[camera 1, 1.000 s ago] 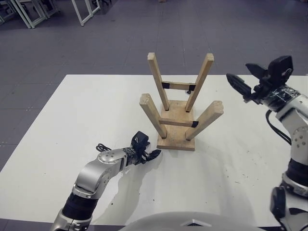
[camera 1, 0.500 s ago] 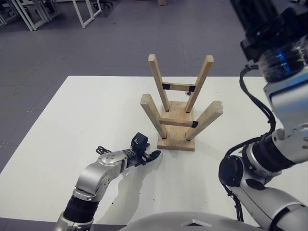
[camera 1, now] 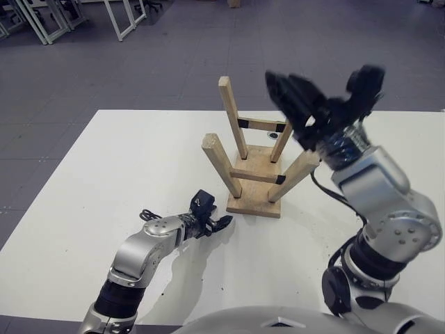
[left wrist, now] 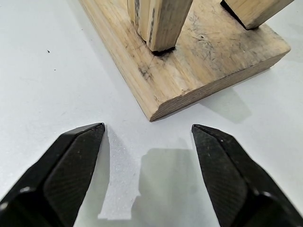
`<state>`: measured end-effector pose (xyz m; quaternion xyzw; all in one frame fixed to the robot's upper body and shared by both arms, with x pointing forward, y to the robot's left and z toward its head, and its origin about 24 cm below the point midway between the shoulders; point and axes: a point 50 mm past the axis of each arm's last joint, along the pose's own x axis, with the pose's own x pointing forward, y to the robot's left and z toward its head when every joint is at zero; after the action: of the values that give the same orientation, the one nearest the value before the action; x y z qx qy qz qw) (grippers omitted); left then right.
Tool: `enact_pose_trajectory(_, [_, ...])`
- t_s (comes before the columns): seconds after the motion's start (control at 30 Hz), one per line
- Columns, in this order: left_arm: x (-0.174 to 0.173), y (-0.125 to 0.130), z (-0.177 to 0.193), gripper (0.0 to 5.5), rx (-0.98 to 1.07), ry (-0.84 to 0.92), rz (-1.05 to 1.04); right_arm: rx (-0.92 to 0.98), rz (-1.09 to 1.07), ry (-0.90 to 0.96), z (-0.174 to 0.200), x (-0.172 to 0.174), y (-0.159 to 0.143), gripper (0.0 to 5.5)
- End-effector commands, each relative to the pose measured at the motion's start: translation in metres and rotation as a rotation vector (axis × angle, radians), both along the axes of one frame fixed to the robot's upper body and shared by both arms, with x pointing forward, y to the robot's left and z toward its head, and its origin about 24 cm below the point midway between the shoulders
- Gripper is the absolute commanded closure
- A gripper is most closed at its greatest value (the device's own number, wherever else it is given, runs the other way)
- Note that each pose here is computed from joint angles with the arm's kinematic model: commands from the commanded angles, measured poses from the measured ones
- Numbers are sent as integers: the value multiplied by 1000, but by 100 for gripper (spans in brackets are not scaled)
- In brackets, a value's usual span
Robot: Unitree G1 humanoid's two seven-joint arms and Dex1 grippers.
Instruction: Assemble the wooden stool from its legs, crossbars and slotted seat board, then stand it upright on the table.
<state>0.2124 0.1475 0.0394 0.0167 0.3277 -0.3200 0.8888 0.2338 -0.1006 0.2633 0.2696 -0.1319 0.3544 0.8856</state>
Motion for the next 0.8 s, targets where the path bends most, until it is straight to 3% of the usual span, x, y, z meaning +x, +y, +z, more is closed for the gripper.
enact_pose_trajectory(0.03, [-10,4,-11,205,18,58,27,33,-89,-91,42,8,-30,189])
enact_pose_trajectory(0.1, [-12,5,-11,205,12,63,30,-123,-231,-46,30,20,-63,189])
enact_pose_trajectory(0.2, [-12,6,-9,205,-2,65,23,-562,-402,87,-25,31,-106,189])
enact_pose_trajectory(0.27, [-12,6,-6,205,-20,63,17,-948,-366,202,-86,32,-120,189])
enact_pose_trajectory(0.33, [-11,6,-4,205,-27,58,10,-1147,-190,280,-138,22,-112,189])
enact_pose_trajectory(0.43, [-7,6,1,205,-34,41,13,-1243,-28,306,-188,14,-97,189])
enact_pose_trajectory(0.63, [-5,7,16,205,-103,15,1,-1396,106,312,-242,5,-86,189])
enact_pose_trajectory(0.73, [-4,16,29,205,-132,1,-38,-1351,186,247,-244,8,-53,189])
enact_pose_trajectory(0.8, [0,25,36,205,-129,-9,-41,-1190,340,156,-224,-1,-17,189])
